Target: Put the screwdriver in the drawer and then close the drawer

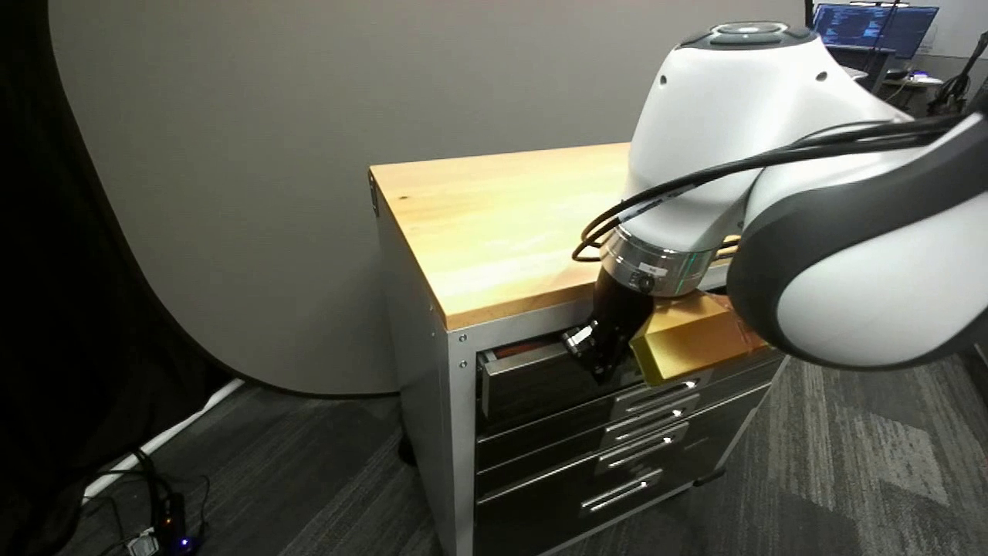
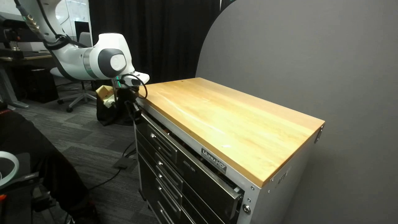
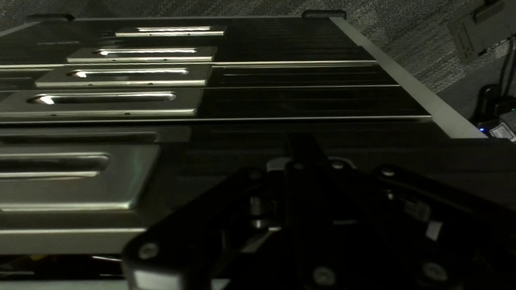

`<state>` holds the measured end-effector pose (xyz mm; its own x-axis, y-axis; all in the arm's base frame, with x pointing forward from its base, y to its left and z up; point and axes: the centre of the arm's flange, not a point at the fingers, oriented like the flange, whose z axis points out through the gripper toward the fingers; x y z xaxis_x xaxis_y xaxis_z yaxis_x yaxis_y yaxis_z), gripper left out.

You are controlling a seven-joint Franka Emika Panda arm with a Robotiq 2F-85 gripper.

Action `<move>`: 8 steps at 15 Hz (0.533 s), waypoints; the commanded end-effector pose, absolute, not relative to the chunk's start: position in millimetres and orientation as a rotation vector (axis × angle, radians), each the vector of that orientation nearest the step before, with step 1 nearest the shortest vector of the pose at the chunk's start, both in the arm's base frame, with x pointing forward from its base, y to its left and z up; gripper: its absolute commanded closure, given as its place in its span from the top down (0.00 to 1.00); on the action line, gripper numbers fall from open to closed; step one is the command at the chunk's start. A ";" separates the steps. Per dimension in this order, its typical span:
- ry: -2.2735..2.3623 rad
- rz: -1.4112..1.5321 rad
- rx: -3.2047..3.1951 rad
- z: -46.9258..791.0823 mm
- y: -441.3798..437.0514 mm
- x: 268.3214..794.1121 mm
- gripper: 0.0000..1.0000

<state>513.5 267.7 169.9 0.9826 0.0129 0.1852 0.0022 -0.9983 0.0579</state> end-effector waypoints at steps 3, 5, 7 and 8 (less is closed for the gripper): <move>-0.003 0.448 3.040 170.7 290.5 533.9 0.05; -0.007 0.462 3.029 171.2 294.9 535.7 0.06; -0.005 0.474 3.020 171.9 299.6 536.5 0.06; -0.006 0.481 3.016 172.3 302.1 537.0 0.06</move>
<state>519.3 285.9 168.9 0.9708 0.0100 0.2397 -0.0117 -0.9960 0.0890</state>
